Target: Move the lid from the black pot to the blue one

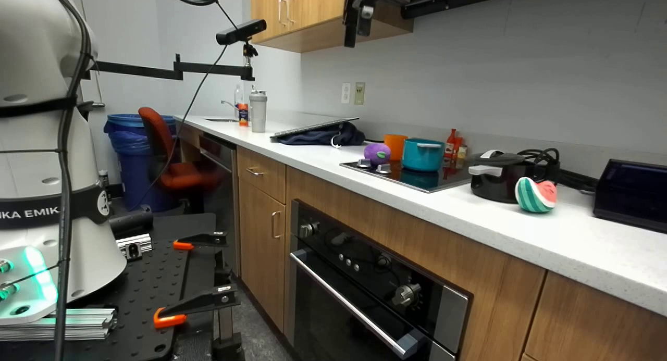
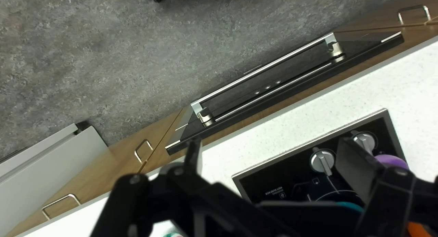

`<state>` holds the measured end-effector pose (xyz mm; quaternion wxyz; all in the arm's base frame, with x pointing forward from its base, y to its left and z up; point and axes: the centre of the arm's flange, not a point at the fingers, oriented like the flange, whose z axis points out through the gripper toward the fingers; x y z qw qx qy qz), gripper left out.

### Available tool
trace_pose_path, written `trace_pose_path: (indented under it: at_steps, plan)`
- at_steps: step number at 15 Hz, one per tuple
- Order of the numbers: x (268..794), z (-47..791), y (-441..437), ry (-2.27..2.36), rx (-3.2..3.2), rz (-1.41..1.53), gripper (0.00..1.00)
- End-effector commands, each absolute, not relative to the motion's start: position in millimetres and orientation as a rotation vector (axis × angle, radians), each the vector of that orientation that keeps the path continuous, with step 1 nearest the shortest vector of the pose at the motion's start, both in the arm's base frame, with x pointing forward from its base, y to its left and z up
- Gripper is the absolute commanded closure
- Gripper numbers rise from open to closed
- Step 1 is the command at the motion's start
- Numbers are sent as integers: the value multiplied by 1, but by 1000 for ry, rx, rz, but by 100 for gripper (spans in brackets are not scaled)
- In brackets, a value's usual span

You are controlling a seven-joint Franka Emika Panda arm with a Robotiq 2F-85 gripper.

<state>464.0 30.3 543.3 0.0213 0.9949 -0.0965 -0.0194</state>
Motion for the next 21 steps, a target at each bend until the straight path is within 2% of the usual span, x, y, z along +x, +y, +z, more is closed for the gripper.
trace_pose_path:
  at_steps: [1,14,21]
  plan:
    - [464,543,30,-299,3084,-60,0]
    - [490,489,18,-364,3075,-84,0]
    - [538,445,10,-423,3096,147,0]
